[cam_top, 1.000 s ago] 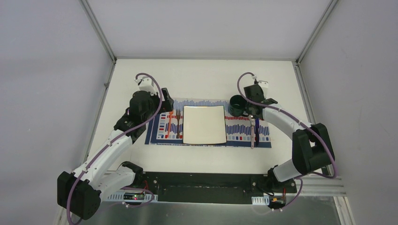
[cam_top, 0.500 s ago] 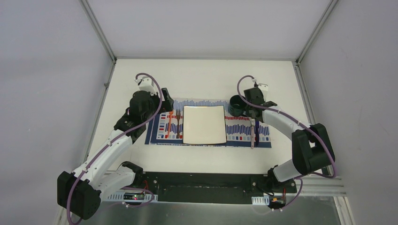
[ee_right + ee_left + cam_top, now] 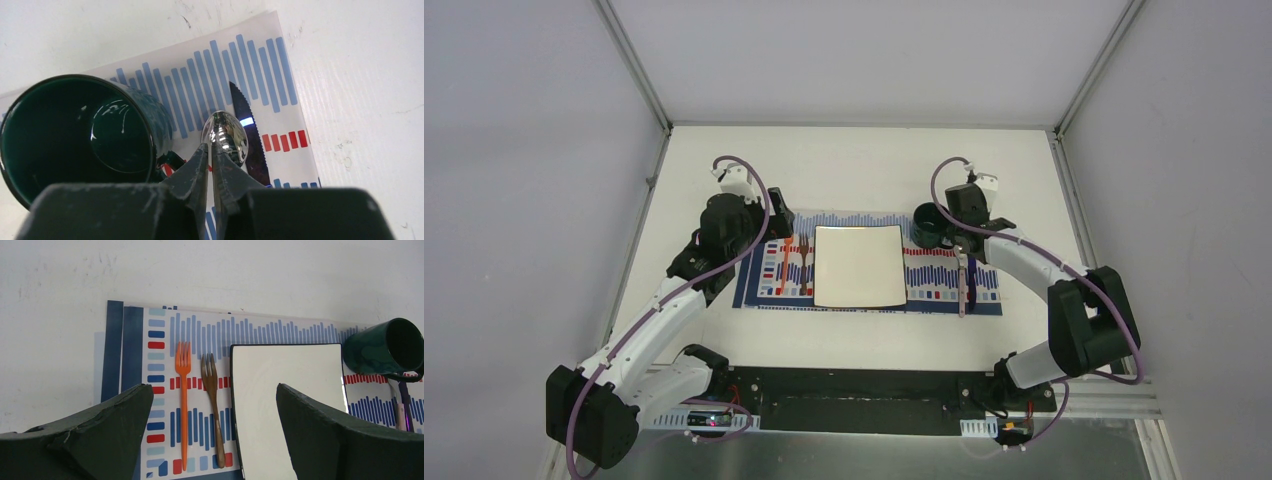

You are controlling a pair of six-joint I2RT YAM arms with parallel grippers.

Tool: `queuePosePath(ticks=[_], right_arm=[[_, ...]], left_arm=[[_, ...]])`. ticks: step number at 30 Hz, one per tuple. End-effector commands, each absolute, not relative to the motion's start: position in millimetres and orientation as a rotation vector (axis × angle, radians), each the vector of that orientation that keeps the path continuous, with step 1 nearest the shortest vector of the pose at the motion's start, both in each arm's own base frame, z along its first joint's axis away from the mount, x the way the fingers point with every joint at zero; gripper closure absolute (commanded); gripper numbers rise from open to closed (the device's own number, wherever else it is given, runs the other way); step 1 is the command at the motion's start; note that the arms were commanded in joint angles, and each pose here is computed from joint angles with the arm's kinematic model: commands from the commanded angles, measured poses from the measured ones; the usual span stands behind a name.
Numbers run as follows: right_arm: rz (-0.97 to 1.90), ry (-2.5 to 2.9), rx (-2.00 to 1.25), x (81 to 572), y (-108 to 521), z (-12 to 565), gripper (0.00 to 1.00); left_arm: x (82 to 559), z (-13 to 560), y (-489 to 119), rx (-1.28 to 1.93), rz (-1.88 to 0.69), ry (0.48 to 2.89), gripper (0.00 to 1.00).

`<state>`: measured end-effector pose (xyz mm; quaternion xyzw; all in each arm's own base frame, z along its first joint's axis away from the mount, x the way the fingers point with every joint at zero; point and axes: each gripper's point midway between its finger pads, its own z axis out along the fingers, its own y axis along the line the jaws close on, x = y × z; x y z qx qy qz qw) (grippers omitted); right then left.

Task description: Set the dinner table for one person

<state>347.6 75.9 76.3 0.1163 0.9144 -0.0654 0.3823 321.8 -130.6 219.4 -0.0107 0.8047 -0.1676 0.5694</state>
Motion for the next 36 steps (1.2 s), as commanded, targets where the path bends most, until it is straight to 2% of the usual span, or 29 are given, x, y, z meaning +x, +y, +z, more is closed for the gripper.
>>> queuePosePath(ticks=[1, 5, 36], right_arm=[[-0.076, 2.231, 0.352, 366, 87, 85, 0.92], [-0.058, 2.205, 0.359, 372, 89, 85, 1.0], [0.07, 2.256, 0.303, 338, 109, 91, 1.0]], left_arm=[[323, 245, -137, -0.014, -0.428, 1.826, 0.01], [324, 244, -137, -0.014, -0.424, 1.83, 0.01], [324, 241, -141, -0.02, -0.448, 1.829, 0.01]])
